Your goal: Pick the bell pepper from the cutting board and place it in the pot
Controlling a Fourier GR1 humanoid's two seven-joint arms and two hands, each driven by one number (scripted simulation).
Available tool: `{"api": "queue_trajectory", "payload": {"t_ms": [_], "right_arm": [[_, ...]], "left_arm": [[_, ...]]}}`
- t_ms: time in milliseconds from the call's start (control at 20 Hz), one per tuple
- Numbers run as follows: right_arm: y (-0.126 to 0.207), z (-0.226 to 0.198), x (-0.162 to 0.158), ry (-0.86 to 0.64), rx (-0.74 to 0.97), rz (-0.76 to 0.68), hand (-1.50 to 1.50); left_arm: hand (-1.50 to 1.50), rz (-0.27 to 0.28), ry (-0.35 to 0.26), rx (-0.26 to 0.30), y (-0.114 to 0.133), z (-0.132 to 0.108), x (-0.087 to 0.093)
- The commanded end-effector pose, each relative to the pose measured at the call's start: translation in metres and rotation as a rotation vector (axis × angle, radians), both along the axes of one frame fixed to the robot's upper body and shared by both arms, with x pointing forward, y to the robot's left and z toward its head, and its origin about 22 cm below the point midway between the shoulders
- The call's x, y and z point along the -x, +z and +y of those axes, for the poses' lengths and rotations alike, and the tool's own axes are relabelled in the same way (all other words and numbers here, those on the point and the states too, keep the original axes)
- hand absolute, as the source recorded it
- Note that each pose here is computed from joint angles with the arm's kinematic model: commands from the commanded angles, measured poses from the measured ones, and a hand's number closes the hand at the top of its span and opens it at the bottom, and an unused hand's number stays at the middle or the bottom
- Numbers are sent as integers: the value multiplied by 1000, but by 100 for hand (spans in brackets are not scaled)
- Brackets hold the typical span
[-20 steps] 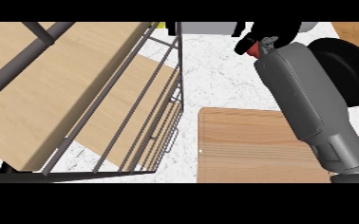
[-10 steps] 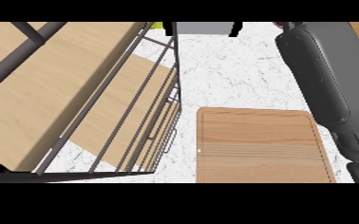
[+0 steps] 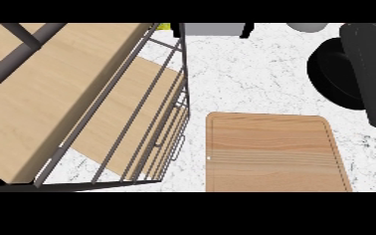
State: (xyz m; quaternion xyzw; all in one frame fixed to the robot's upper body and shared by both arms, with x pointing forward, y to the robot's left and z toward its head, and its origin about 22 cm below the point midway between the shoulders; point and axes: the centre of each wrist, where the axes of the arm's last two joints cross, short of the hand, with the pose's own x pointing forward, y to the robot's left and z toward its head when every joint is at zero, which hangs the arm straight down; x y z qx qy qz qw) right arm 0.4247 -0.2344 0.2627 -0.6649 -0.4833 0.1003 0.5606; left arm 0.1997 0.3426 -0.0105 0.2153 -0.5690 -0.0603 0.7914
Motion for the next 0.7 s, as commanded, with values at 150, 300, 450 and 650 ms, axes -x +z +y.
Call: {"api": "queue_trajectory", "payload": {"t_ms": [150,300,450,650], "right_arm": [[-4,-63,-2,5,-5,-32,150],[-9,-89,-7,-21,-16,-19,150],[-11,-119,-7,-26,-16,10,150],[-32,-156,-2,-41,-2,41,150]], "left_arm": [[0,-140,-57,9,24,-9,-33],[0,-157,-94,2,44,-6,-32],[0,-156,-90,8,32,-26,-37],[0,-152,-99,11,31,-26,-33]]}}
